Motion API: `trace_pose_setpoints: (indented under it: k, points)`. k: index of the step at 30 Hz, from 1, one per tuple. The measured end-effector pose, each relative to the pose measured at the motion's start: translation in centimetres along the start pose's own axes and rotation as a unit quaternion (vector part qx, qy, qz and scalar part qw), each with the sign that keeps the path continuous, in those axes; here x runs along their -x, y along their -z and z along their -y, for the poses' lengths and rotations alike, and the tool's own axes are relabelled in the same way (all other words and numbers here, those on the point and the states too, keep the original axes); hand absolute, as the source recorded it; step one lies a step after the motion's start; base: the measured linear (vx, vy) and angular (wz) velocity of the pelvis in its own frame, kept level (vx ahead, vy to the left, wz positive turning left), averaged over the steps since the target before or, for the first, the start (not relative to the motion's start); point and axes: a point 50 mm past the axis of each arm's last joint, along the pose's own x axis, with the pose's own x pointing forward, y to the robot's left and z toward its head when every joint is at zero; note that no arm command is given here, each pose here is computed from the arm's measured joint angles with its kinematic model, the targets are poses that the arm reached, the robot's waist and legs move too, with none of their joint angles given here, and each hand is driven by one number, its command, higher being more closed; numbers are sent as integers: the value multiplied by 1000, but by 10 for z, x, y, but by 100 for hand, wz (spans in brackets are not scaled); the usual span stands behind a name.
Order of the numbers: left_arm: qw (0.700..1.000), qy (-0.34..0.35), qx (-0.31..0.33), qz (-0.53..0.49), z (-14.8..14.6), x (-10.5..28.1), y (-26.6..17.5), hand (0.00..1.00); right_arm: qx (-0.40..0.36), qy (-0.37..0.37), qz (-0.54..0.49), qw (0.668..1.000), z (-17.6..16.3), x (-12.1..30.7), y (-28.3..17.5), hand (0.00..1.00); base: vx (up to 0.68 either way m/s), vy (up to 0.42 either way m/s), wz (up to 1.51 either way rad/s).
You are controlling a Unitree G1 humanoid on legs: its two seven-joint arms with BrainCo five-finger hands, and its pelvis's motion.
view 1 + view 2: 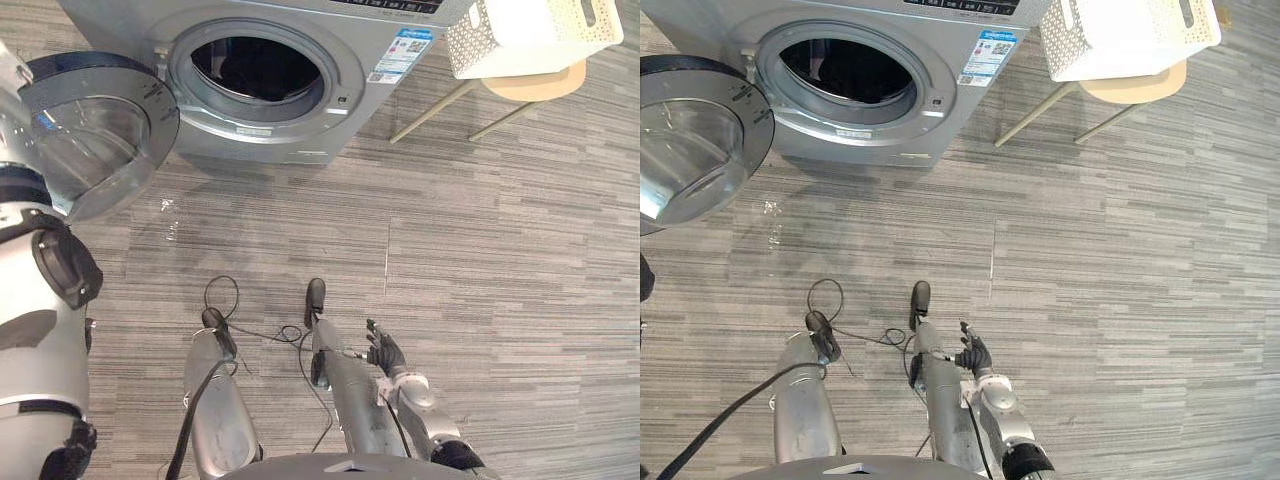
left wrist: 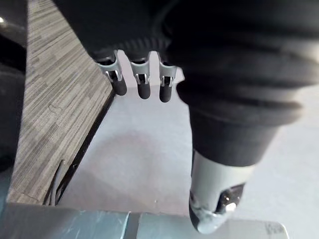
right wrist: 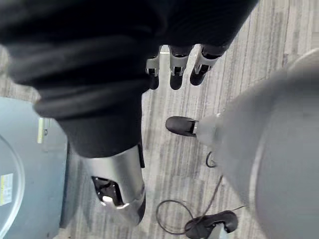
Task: Pick up the laundry basket with both hands and put the clothes into the washing machine.
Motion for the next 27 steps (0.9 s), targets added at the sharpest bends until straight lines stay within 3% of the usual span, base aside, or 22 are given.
trace_pose_setpoints:
  k: [3,4,8,17,22,27]
  points:
    - [998,19,-66,9,-8,-3,-6,0,0,-3,-10,1000,0,1,5,0,42,-31,11]
    - [993,25,-115,16,-20,-7,-13,0,9,-7,-17,1000,0,1,8,0,44,-93,-2]
    - [984,12,-175,25,-40,-11,-25,0,23,-21,-25,999,-1,2,10,0,35,-92,-8]
    - [982,-48,-182,22,-85,-14,-43,0,29,-42,-15,999,-4,-2,2,0,93,-49,-19]
    - [983,-29,-182,11,-81,-14,-38,0,27,-40,-6,999,-2,0,0,0,63,12,-2]
    - [975,-13,-223,20,-75,-14,-43,0,17,-28,-16,999,3,6,8,0,35,57,6]
